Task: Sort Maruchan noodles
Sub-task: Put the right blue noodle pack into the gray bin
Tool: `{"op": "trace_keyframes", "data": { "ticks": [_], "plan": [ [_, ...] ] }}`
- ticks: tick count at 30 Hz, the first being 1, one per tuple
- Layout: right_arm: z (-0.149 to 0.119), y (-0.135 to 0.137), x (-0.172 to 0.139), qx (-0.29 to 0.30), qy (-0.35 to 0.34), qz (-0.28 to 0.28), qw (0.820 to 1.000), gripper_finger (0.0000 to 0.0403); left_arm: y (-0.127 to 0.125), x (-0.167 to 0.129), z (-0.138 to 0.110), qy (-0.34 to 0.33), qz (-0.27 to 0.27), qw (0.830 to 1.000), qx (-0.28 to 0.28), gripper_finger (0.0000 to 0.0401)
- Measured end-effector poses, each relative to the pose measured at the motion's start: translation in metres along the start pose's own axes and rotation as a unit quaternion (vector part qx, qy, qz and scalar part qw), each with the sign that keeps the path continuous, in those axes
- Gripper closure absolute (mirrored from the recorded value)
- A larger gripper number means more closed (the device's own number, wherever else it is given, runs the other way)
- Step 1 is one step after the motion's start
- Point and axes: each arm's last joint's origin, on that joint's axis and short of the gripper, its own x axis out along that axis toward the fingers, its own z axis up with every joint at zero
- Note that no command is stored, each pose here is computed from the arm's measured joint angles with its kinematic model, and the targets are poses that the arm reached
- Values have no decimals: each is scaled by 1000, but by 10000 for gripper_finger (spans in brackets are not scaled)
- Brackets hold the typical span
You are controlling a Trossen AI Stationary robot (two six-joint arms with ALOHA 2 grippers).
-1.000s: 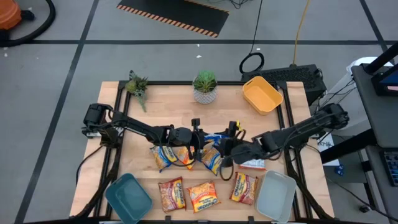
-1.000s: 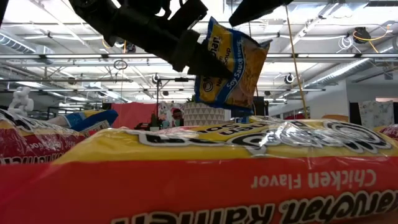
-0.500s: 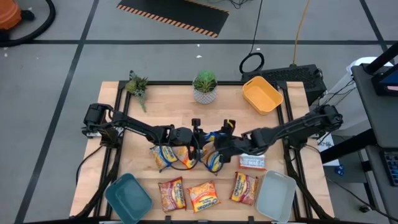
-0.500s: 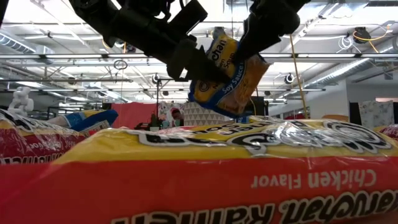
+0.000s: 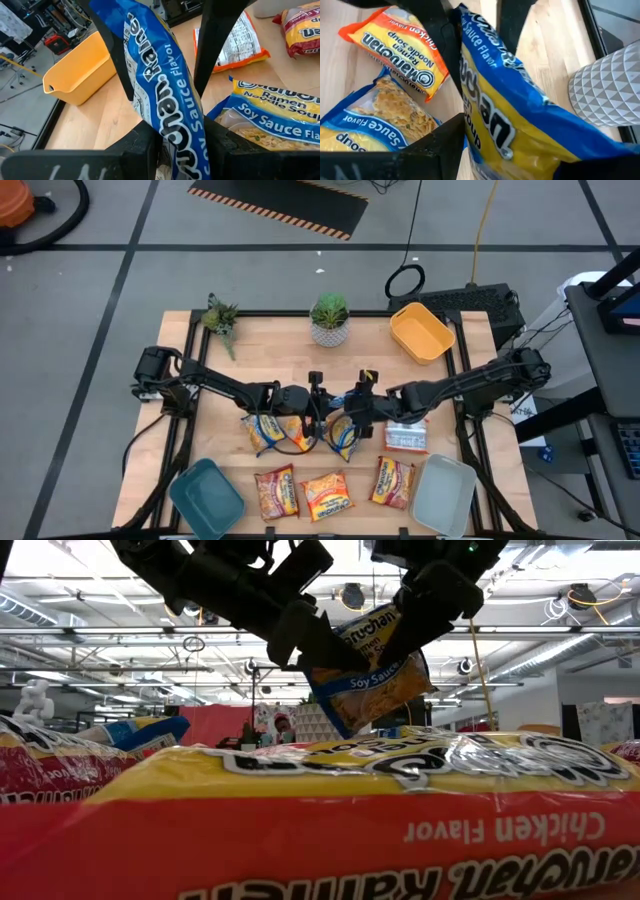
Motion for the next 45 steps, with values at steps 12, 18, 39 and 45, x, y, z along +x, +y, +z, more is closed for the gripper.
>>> {"op": "trace_keyframes", "data": {
  "ticks": [12, 18, 39, 45],
  "plan": [
    [2, 1, 0, -41, -11, 15, 999, 270, 0, 0, 0, 1, 0, 1000, 0, 295],
    [2, 1, 0, -40, -12, 16, 999, 299, 0, 0, 0, -1, 1, 1000, -19, 295],
    [1, -11, -25, -22, -23, 13, 999, 311, -3, -5, 16, -56, 43, 995, -69, 82],
    [-4, -16, -37, -5, -10, 3, 1000, 311, -1, -18, 29, -65, 60, 993, -75, 80]
  ]
}}
